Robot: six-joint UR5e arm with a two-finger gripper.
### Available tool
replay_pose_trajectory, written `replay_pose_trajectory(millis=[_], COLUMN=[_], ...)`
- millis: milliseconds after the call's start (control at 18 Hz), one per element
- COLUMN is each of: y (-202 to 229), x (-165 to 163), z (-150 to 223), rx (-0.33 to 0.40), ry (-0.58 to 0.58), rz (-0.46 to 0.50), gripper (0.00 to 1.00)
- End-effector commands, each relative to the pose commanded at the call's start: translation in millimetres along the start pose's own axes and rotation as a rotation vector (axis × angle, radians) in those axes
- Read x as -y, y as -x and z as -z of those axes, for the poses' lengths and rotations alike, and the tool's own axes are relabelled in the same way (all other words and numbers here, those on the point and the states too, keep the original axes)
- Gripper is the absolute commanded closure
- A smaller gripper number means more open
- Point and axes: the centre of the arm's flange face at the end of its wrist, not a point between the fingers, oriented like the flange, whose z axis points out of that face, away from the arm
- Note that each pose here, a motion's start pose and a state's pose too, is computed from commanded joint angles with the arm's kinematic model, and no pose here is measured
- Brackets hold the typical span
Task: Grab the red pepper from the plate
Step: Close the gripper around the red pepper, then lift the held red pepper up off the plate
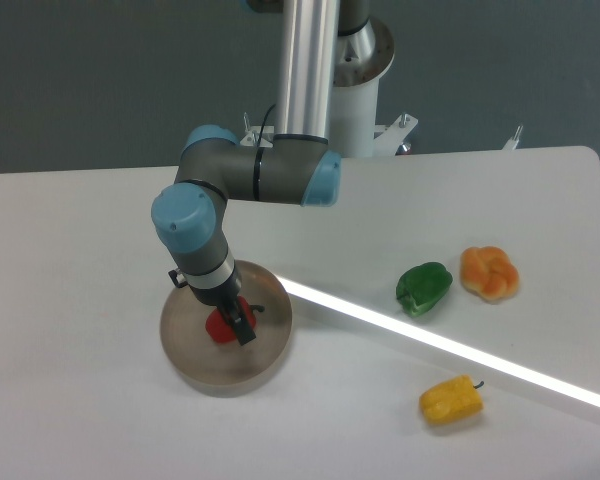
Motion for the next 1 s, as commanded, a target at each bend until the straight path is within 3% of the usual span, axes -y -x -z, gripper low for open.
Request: replay_pose_trajectory(millis=[111,444,1000], y=[0,0,8], x=[0,0,-2], z=[0,0,20], rx=[0.0,-0.001,0.018], ry=[0.0,-0.001,-0.014], rz=[0.0,-0.002,-0.045], gripper=[0.01,0.32,0.37])
